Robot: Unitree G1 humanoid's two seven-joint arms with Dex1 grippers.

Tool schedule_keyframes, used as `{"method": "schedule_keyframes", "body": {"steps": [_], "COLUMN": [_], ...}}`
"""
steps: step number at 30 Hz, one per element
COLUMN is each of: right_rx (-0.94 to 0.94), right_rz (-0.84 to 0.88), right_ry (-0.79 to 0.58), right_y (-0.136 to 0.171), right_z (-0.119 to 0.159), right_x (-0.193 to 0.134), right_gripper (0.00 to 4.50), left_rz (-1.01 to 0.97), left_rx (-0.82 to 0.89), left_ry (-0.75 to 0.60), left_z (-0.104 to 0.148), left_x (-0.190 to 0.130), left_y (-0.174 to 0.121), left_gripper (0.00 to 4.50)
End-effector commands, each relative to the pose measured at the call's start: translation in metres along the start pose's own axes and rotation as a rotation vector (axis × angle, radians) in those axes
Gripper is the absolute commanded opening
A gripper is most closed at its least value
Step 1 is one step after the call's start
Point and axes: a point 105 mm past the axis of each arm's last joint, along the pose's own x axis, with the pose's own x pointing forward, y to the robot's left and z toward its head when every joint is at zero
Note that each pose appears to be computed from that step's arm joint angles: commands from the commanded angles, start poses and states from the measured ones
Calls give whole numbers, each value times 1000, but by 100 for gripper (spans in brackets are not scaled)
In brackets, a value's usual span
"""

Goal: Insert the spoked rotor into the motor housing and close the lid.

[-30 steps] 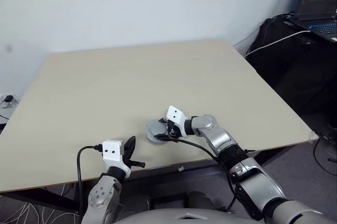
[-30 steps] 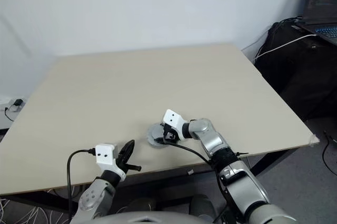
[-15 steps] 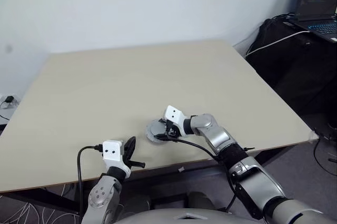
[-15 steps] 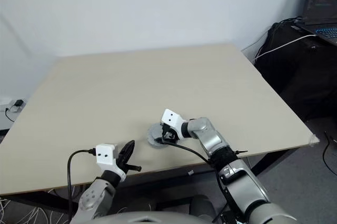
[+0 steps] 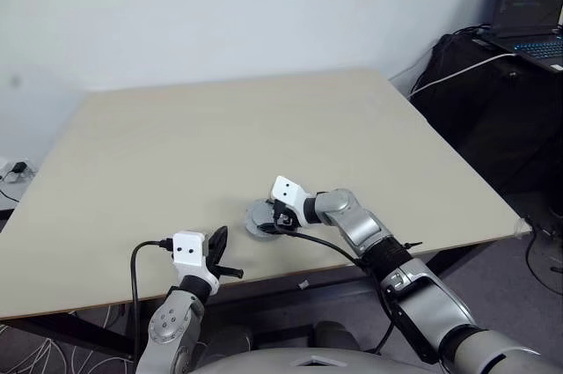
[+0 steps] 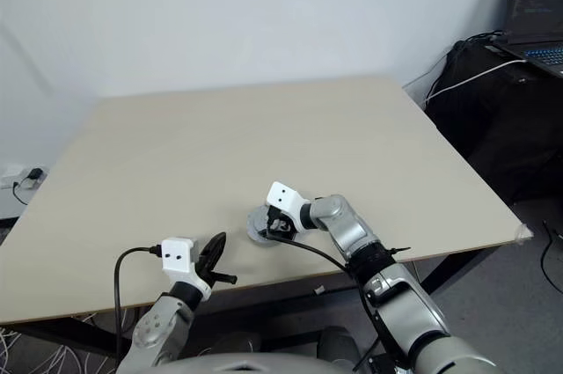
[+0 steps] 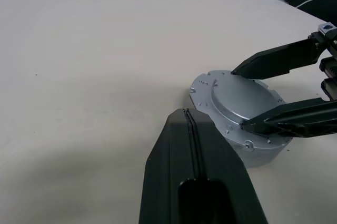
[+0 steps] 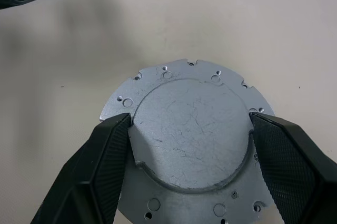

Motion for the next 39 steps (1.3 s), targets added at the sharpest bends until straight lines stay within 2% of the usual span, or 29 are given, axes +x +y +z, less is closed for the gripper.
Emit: {"method": "schedule_keyframes", "body": {"steps": [1, 5, 16, 30, 39], "right_rx": [46, 51, 57, 61, 56], "right_rz": [-63, -64, -69, -75, -71], "right_ry": [166, 164, 149, 134, 131], "right_y": [-7, -7, -7, -6, -6], "right_z": [-40, -40, -37, -35, -32], "right_x": [-6, -7, -6, -7, -6], "right_gripper": [329, 329, 329, 329, 329], "left_rz": [51, 128, -188, -232, -239], "left_rx": [34, -78, -406, -406, -399], "left_ry": [-36, -3, 178, 387, 421], "left_z": [18, 29, 40, 16, 10], "left_x": [7, 20, 54, 62, 67], "left_y": [6, 22, 1, -1, -4], "left_gripper": [0, 0, 0, 0, 0]}}
